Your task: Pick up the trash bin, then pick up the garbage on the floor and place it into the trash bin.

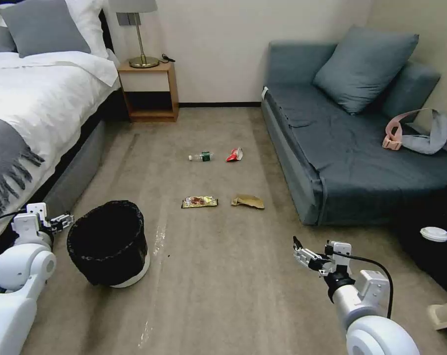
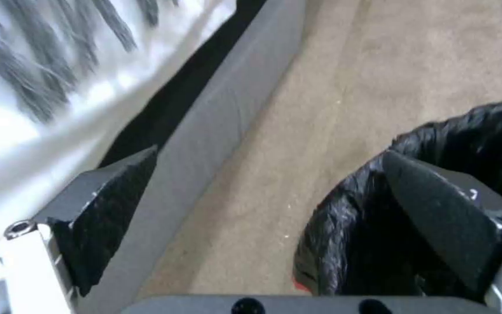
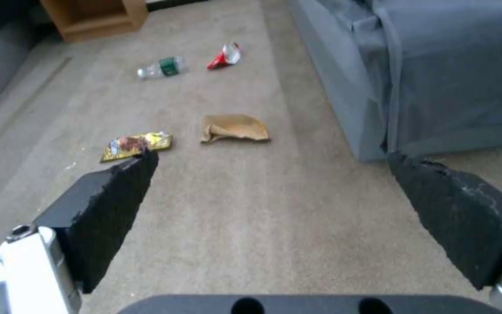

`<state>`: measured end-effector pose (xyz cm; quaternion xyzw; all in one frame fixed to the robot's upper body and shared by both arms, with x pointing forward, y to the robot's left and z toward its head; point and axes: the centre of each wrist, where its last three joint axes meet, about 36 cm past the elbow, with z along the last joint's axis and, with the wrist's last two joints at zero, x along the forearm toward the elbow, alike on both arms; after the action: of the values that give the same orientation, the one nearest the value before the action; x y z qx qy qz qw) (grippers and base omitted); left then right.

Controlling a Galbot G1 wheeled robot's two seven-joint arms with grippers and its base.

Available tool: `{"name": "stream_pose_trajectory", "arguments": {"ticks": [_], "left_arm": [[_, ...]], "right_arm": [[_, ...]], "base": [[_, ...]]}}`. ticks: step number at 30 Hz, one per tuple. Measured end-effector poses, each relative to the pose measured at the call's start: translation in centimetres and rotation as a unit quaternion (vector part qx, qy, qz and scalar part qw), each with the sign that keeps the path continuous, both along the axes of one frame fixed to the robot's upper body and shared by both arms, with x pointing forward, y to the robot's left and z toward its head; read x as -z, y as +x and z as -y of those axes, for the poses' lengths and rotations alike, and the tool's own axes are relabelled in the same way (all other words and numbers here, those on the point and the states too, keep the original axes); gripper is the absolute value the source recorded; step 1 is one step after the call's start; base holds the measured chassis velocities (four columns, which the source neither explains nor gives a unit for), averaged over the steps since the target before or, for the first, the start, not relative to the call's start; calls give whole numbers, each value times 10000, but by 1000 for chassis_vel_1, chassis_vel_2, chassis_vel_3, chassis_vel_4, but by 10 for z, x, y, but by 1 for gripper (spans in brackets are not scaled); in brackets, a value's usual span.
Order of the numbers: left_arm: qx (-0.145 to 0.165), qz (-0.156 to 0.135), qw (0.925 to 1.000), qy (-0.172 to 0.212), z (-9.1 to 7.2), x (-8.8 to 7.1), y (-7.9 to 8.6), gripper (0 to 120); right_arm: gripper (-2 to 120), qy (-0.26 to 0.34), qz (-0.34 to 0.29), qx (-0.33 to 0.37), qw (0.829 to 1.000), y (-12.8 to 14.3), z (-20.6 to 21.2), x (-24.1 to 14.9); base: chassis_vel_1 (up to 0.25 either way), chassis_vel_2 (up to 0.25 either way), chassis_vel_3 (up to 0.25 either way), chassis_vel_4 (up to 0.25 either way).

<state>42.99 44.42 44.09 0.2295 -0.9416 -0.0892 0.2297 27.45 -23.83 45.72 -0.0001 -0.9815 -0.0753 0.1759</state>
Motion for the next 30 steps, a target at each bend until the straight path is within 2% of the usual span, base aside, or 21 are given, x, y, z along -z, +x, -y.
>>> {"name": "stream_pose_trajectory", "arguments": {"ticks": [8, 9, 11, 12, 14, 16, 24, 30], "left_arm": [[22, -91, 9999, -119, 2, 19, 13, 100], [26, -139, 9998, -171, 4, 25, 16, 100], [27, -150, 9997, -185, 5, 27, 17, 100], [20, -218, 9994, -257, 7, 35, 21, 100], [16, -238, 9993, -275, 8, 38, 22, 100], [-1, -326, 9988, -363, 11, 48, 26, 100], [-60, -473, 9977, -485, 15, 61, 37, 100], [-145, -706, 9957, -586, 19, 73, 45, 100]], "right_arm": [[100, 3, -3, 14, 10000, 2, 0, 4], [100, 7, -2, 12, 10000, 3, -1, 4], [100, 8, -2, 11, 10000, 4, -1, 4], [100, 15, -3, 3, 10000, 4, -1, 5], [100, 16, -3, 1, 10000, 5, -1, 5], [100, 6, -15, -8, 10000, 6, -1, 6], [100, -1, -25, -68, 10000, 10, -3, 8], [100, -6, -74, -145, 9999, 13, -6, 12]], "base": [[0, 0, 0, 0], [0, 0, 0, 0], [0, 0, 0, 0], [0, 0, 0, 0], [0, 0, 0, 0], [0, 0, 0, 0], [0, 0, 0, 0], [0, 0, 0, 0]]}}
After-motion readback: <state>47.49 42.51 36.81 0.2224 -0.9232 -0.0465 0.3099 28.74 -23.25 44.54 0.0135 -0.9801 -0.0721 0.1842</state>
